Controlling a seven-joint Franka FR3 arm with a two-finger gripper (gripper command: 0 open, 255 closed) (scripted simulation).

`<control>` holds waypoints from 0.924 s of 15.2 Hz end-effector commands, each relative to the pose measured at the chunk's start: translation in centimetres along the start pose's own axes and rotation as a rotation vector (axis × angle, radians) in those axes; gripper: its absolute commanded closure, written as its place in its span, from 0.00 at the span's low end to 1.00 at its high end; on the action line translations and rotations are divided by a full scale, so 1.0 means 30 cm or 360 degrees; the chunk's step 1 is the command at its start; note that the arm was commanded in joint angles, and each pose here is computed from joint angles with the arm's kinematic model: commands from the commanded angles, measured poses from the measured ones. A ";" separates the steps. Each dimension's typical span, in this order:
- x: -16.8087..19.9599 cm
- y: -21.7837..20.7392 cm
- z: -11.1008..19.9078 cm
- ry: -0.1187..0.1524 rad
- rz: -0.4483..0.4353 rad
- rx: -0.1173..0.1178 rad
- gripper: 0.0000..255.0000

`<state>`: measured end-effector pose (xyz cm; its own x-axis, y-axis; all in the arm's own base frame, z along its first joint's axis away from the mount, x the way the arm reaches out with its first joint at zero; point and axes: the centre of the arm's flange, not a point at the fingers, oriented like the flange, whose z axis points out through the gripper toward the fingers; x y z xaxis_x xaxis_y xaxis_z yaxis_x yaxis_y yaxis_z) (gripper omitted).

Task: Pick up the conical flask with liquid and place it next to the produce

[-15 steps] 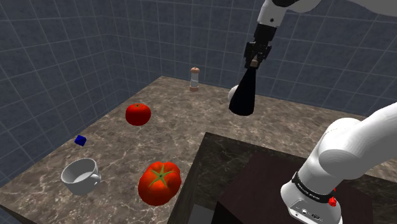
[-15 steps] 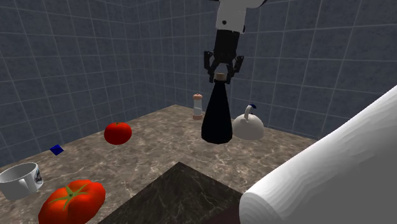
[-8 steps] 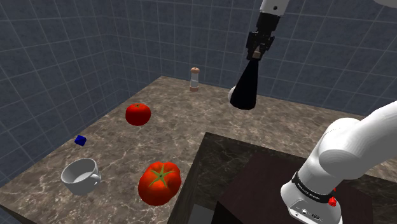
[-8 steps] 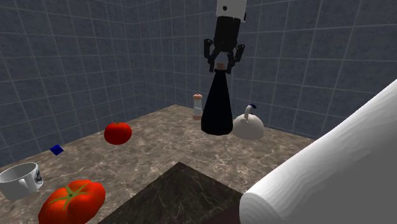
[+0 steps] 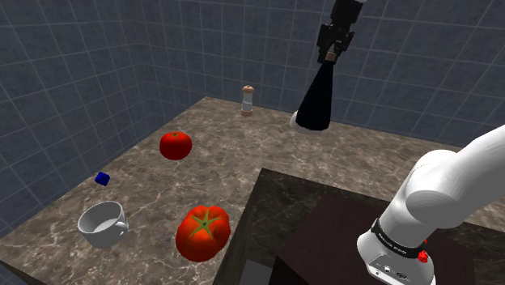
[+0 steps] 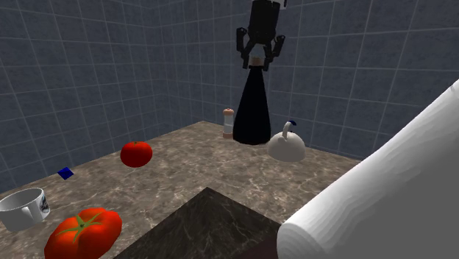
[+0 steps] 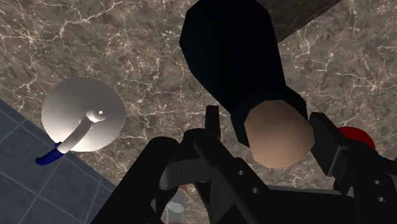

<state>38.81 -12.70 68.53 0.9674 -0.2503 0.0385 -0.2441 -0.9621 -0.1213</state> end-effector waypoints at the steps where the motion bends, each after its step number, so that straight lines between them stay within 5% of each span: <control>1: 0.004 -0.005 -0.038 0.0003 0.0000 0.0001 1.00; 14: 0.013 -0.033 -0.265 0.0003 0.0000 0.0001 1.00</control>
<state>38.85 -12.72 75.97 0.9674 -0.2503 0.0386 -0.2441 -0.9621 -0.1213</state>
